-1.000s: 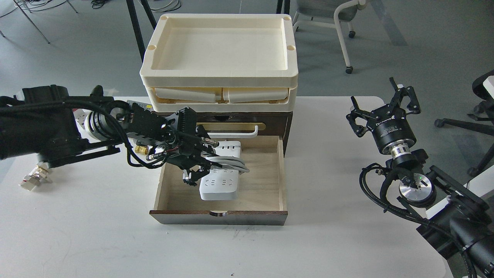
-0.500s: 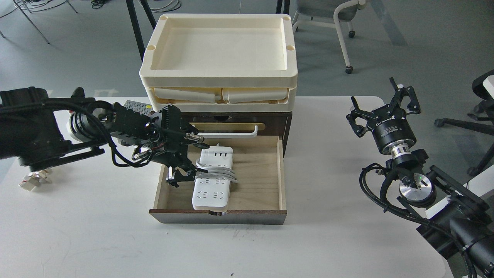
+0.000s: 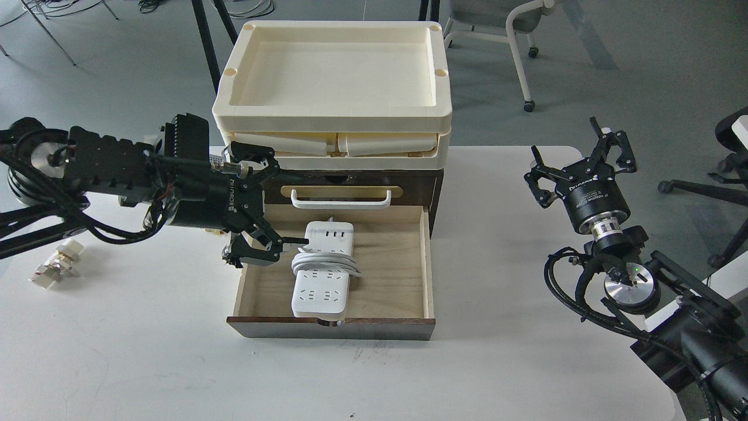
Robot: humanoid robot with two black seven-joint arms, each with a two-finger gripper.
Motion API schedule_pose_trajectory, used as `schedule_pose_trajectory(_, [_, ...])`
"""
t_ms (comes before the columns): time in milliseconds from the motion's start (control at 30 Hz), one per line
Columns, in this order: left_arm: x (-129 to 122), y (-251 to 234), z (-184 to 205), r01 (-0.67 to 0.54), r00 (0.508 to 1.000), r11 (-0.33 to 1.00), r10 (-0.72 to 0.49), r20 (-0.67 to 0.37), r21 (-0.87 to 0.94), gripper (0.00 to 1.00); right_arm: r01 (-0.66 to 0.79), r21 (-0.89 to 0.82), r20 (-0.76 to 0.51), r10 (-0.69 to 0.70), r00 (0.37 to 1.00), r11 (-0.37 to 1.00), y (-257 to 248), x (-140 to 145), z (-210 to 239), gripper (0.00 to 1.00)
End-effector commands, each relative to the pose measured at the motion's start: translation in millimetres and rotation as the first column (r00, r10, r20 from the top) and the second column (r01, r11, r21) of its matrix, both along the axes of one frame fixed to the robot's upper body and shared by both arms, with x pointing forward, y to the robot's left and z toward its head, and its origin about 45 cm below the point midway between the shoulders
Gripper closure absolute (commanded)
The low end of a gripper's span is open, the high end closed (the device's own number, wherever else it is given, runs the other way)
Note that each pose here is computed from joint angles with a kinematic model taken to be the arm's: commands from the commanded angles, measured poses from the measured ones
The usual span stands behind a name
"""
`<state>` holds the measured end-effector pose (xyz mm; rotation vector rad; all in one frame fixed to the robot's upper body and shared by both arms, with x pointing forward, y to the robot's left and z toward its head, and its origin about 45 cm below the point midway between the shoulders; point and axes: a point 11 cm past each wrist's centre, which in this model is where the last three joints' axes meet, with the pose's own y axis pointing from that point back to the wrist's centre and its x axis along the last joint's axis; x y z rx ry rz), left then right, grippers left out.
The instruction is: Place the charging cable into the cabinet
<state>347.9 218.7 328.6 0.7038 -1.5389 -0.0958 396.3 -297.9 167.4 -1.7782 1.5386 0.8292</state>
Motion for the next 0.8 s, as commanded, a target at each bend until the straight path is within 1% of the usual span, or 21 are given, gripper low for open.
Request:
schedule_pose_trajectory(0, [13.2, -11.5, 56.0, -0.147, 0.984, 0.923, 0.101, -0.145, -0.355, 0.0, -0.013, -0.022, 0.006, 0.014, 1.0, 1.0, 1.9, -0.2, 0.6, 0.0])
schedule_pose_trajectory(67, [21.0, -11.8, 89.2, -0.223, 0.966, 0.822, 0.115, -0.231, -0.524, 0.0, -0.019, -0.037, 0.01, 0.019, 1.0, 0.999, 4.1, 0.3, 0.8, 0.0])
schedule_pose_trajectory(133, [30.6, -5.2, 117.3, -0.298, 0.944, 0.699, 0.115, -0.309, -0.65, 0.0, -0.013, -0.03, 0.01, 0.013, 1.0, 0.999, 5.8, 1.5, 0.7, 0.0])
schedule_pose_trajectory(233, [53.2, 18.7, 141.0, -0.41, 0.906, 0.517, 0.136, -0.401, -0.751, 0.0, 0.025, -0.033, -0.014, -0.026, 1.0, 0.999, 4.5, 4.9, 0.1, 0.0])
schedule_pose_trajectory(300, [73.9, 43.1, 146.2, -0.493, 0.869, 0.383, 0.165, -0.467, -0.781, 0.0, 0.075, -0.042, -0.038, -0.076, 0.996, 0.996, -4.0, 6.8, -1.0, 0.0])
schedule_pose_trajectory(367, [93.6, 61.6, 142.4, -0.56, 0.829, 0.257, 0.174, -0.532, -0.788, 0.0, 0.106, -0.052, -0.053, -0.108, 0.993, 0.993, -9.5, 8.3, -0.9, 0.0])
schedule_pose_trajectory(433, [111.4, 68.9, 138.4, -0.606, 0.795, 0.135, 0.147, -0.589, -0.784, 0.0, 0.117, -0.06, -0.063, -0.121, 0.991, 0.991, -11.0, 9.5, -0.8, 0.0])
schedule_pose_trajectory(533, [131.9, 100.6, 128.6, -0.662, 0.737, -0.063, 0.127, -0.664, -0.747, 0.0, 0.112, -0.065, -0.072, -0.116, 0.991, 0.992, -10.0, 11.3, 0.1, 0.0])
schedule_pose_trajectory(667, [147.6, 141.0, 106.8, -0.706, 0.669, -0.252, 0.066, -0.74, -0.661, 0.0, 0.109, -0.085, -0.087, -0.116, 0.989, 0.99, -7.9, 15.2, 2.0, 0.0])
schedule_pose_trajectory(767, [152.4, 166.2, 85.3, -0.736, 0.629, -0.349, -0.037, -0.776, -0.58, 0.0, 0.118, -0.096, -0.088, -0.126, 0.988, 0.988, -9.0, 18.3, 5.0, 0.0])
